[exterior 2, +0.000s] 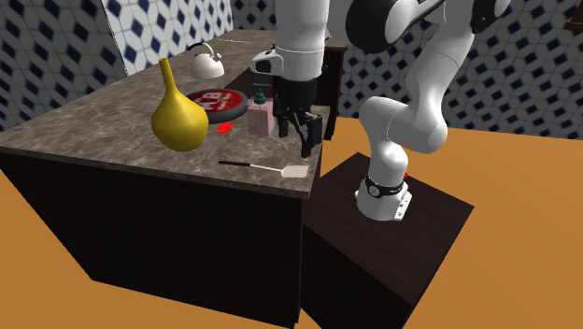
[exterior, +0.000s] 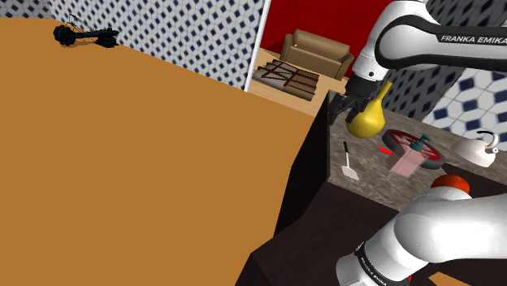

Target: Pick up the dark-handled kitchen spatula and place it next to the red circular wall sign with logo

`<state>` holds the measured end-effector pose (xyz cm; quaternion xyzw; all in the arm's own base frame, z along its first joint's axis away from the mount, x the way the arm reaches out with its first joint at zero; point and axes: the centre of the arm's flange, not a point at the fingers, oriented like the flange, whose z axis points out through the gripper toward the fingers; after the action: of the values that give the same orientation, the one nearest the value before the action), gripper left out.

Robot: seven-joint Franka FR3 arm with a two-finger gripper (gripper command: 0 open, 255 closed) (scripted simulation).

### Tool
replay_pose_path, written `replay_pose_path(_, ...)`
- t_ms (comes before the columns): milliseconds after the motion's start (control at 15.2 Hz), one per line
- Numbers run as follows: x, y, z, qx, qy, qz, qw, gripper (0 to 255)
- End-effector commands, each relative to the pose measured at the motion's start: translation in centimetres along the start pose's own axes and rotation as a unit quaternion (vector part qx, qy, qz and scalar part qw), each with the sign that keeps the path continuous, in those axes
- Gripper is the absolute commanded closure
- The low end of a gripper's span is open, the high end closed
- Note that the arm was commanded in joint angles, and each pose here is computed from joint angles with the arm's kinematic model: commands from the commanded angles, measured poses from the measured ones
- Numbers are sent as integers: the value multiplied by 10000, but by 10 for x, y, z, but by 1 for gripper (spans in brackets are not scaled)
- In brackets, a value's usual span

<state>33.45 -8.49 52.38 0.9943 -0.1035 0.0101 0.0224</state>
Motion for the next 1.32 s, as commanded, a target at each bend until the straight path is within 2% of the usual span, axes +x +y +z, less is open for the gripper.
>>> replay_pose_path(0,8,21,16,2,19,464,9989,0)
replay_pose_path(132,12,42,31,4,31,912,9958,0)
replay_pose_path(264,14,63,47,6,43,1358,9907,0)
replay_pose_path(396,15,84,63,9,55,1802,9836,0)
replay_pose_path(528,13,105,78,11,66,2242,9745,0)
replay_pose_path(660,10,126,94,13,78,2677,9635,0)
replay_pose_path(792,5,147,110,15,89,3107,9505,0)
replay_pose_path(1056,-10,184,139,20,111,3904,9206,0)
replay_pose_path(1254,-9,184,155,20,111,3904,9206,0)
